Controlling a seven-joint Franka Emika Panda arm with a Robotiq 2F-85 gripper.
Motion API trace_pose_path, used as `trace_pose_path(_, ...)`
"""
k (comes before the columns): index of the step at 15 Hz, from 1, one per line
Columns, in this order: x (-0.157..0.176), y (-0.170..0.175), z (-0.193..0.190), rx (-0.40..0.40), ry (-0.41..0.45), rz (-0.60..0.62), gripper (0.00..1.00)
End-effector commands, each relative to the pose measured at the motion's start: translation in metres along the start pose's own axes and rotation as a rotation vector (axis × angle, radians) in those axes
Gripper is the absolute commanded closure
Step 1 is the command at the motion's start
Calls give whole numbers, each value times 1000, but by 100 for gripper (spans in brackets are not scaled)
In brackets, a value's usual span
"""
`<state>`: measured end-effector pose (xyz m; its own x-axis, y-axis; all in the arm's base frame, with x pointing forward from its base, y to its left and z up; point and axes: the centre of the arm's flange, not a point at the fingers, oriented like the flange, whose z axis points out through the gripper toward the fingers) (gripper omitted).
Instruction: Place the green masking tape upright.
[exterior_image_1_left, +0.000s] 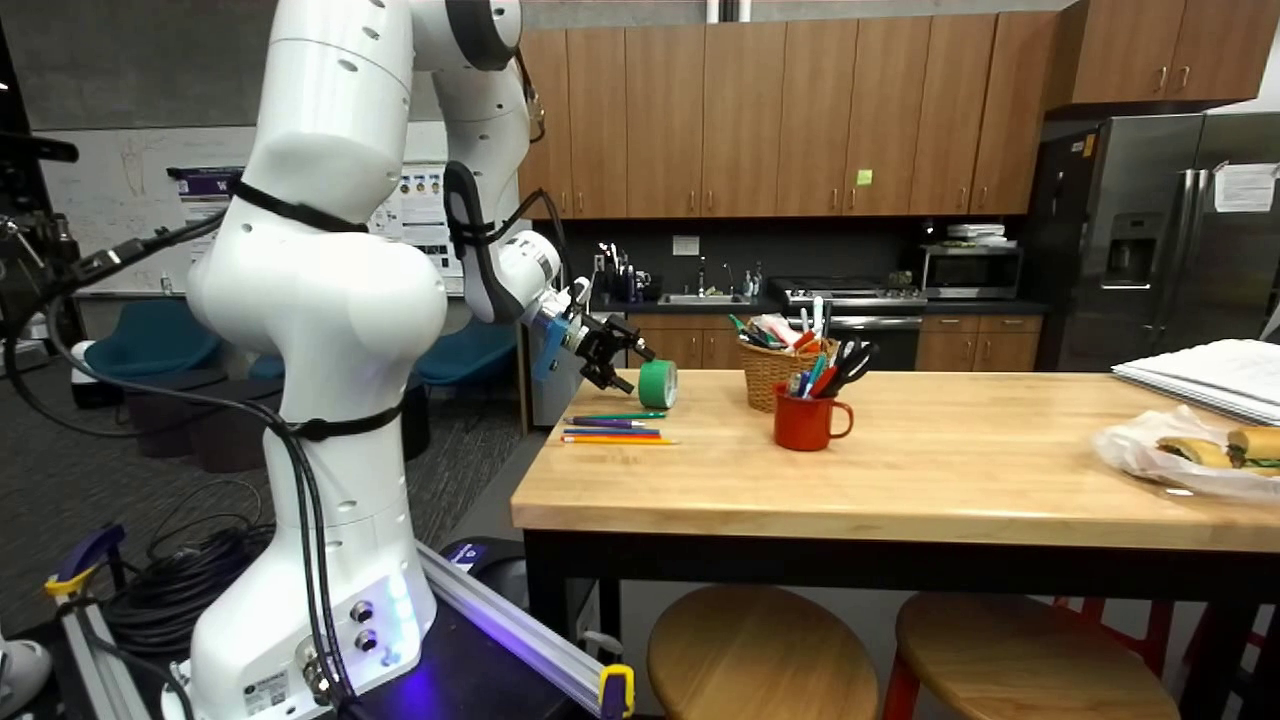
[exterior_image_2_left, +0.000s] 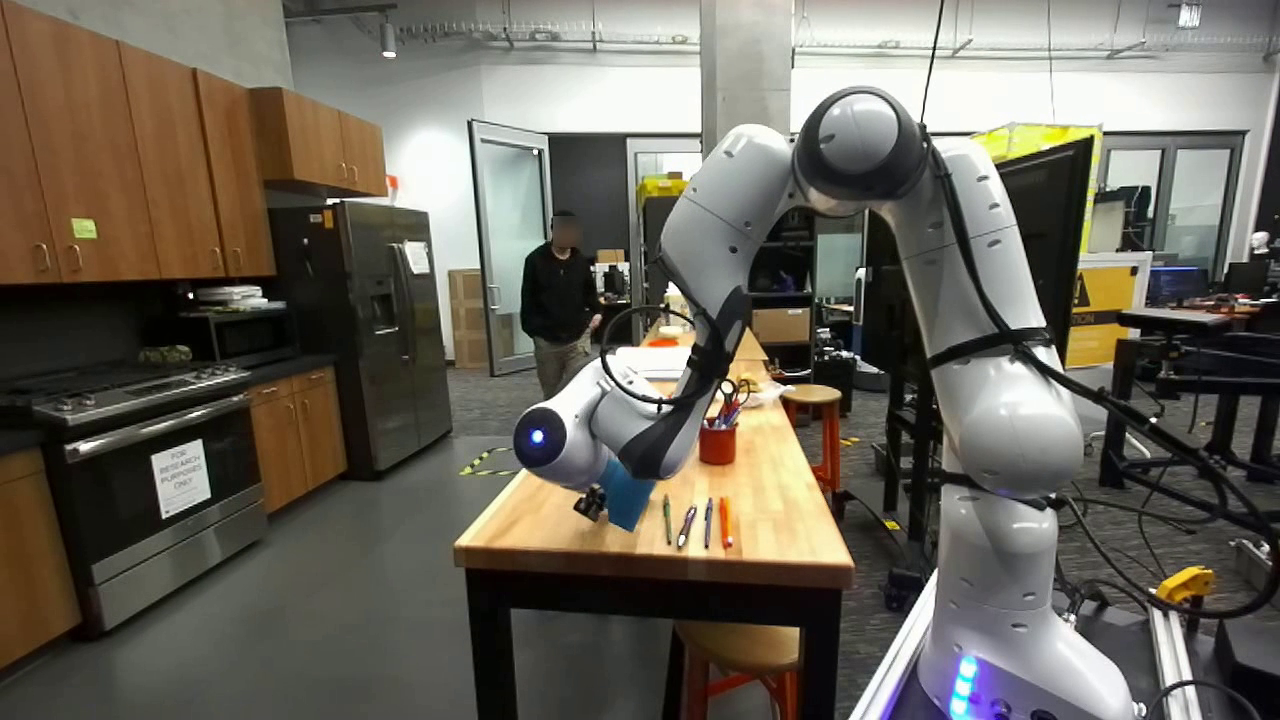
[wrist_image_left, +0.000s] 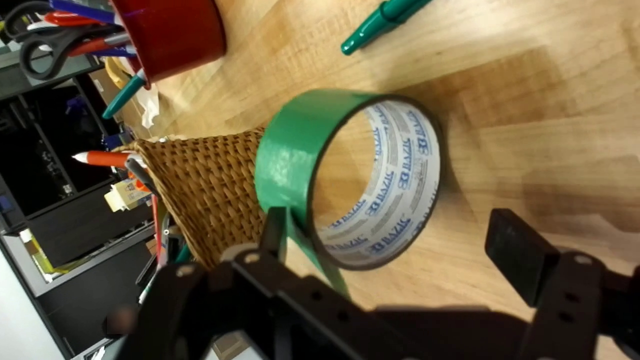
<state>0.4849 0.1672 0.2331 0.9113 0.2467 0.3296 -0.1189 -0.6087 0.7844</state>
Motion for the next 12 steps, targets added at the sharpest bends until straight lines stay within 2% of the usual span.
trace_pose_path(1, 11, 25, -16, 82, -22, 86, 0)
trace_pose_path(7, 41, 65, -30, 311, -135, 283, 0)
trace_pose_path(12, 54, 108, -18, 439, -250, 397, 0)
